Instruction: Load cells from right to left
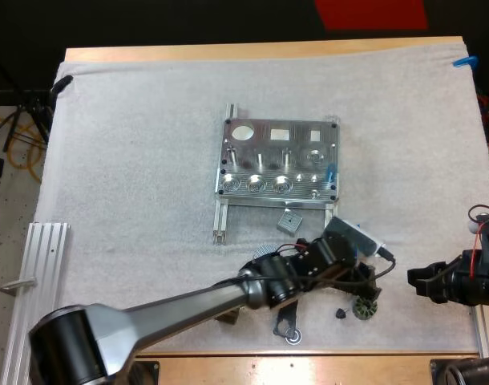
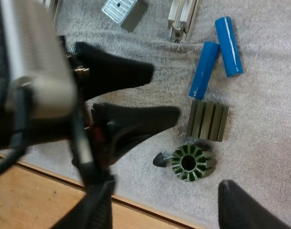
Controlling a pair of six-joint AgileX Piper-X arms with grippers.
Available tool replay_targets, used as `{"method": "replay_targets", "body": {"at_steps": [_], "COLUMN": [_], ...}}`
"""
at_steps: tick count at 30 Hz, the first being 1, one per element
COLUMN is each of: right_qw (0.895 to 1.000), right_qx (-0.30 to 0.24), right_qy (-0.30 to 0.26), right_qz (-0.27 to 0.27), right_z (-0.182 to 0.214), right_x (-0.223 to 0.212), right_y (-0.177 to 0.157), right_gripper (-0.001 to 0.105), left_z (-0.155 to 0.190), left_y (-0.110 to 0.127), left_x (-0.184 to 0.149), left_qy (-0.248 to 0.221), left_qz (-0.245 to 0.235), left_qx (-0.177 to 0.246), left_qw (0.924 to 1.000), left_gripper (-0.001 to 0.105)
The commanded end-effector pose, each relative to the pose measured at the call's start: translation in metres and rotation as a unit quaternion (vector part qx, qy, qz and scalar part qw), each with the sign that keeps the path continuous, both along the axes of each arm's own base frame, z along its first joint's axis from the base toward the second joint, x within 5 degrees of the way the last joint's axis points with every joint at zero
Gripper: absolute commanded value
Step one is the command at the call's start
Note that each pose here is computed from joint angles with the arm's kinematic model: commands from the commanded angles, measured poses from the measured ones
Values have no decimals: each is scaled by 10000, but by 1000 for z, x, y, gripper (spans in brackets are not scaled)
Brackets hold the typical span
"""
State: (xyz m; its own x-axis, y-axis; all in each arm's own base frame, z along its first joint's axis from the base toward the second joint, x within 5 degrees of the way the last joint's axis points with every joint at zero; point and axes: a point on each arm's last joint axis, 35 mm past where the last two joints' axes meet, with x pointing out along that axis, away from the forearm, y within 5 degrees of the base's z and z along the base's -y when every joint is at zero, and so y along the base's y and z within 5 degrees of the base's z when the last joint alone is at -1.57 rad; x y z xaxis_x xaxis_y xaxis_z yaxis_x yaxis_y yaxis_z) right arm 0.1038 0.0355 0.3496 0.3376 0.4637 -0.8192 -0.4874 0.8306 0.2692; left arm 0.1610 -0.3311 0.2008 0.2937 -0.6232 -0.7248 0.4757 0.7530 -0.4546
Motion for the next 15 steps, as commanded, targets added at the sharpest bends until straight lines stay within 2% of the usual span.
{"method": "replay_targets", "body": {"at_steps": [1,7,15], "right_qw": [10000,10000,10000], "right_qx": [-26,-22,-22], "right_qy": [-1,4,4], "right_qz": [-3,-12,-12], "right_z": [0,0,0], "right_x": [-2,-2,-2], "right_y": [-1,-1,-1], "right_gripper": [50,50,50], "left_z": [2,-17,-32], "left_y": [-6,-19,-18], "left_x": [1,8,11], "left_qy": [-11,133,113], "left_qz": [51,51,211], "left_qx": [-41,260,593], "left_qw": [10000,9996,9980], "left_gripper": [57,57,57]}}
